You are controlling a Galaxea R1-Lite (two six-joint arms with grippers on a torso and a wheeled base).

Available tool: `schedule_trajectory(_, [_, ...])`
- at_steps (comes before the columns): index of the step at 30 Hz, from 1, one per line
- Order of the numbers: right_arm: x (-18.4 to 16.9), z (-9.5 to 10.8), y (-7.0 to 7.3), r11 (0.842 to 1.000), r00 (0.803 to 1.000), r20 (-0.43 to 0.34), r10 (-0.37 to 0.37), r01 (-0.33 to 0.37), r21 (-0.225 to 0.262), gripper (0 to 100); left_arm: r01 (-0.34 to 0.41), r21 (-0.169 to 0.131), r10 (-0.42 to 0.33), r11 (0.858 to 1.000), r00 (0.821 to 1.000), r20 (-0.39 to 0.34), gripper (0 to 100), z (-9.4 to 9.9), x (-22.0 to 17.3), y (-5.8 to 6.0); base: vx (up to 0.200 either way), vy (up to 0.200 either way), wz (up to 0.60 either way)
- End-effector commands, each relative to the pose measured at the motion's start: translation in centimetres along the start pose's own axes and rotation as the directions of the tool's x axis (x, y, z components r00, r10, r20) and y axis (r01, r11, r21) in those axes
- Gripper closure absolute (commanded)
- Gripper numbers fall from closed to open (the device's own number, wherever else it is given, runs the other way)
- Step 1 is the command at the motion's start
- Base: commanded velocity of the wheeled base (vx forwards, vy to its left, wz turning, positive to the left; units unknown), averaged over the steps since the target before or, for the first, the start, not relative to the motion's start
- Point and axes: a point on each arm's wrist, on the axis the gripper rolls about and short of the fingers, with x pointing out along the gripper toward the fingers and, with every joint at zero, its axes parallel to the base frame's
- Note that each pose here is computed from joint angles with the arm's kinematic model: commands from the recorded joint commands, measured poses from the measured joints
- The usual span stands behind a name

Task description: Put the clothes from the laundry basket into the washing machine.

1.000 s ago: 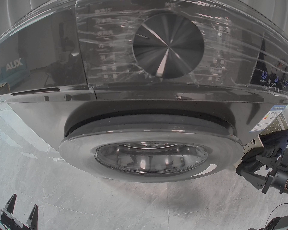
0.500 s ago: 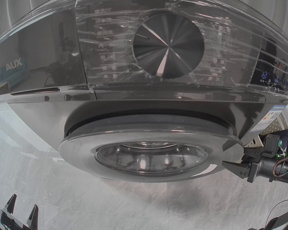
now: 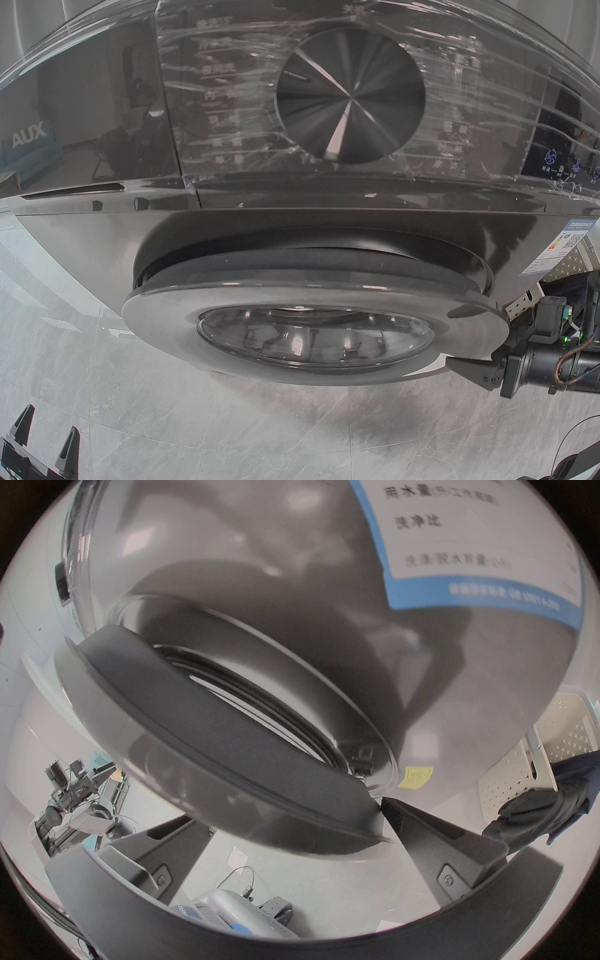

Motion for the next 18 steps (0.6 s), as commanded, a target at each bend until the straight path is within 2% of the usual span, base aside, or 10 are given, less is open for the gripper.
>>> schedule_trajectory(1, [-2.2,-1.9,0.1,1.000,1.000,-0.014,0.020,-0.021,-0.012,0,0.000,0.001,0.000,1.000,1.000,-0.003,0,-0.5,0.0,0.0,0.000,0.000,0.00])
schedule_trajectory(3, [-2.5,-2.2,0.2,1.000,0.999,-0.029,0.020,-0.020,-0.014,0,0.000,0.001,0.000,1.000,1.000,-0.003,0,-0.5,0.0,0.0,0.000,0.000,0.00])
schedule_trajectory(6, [-2.3,-1.6,0.1,1.000,1.000,-0.009,0.009,-0.009,-0.008,0,0.000,0.001,0.000,1.000,1.000,-0.003,0,-0.5,0.0,0.0,0.000,0.000,0.00])
schedule_trajectory(11, [-1.7,0.0,0.1,1.000,1.000,0.018,0.000,0.000,-0.005,0,0.000,-0.001,0.000,1.000,1.000,-0.003,0,-0.5,0.0,0.0,-0.200,0.000,0.00])
schedule_trajectory(12, [-1.6,-0.1,0.2,1.000,1.000,0.011,0.003,-0.003,-0.006,0,0.000,-0.001,0.000,1.000,1.000,-0.003,0,-0.5,0.0,0.0,-0.200,0.000,0.00])
schedule_trajectory(18, [-1.5,-1.7,0.4,0.999,0.998,-0.050,0.026,-0.027,-0.021,0,0.000,-0.001,0.000,1.000,1.000,-0.003,0,-0.5,0.0,0.0,0.000,0.000,0.00])
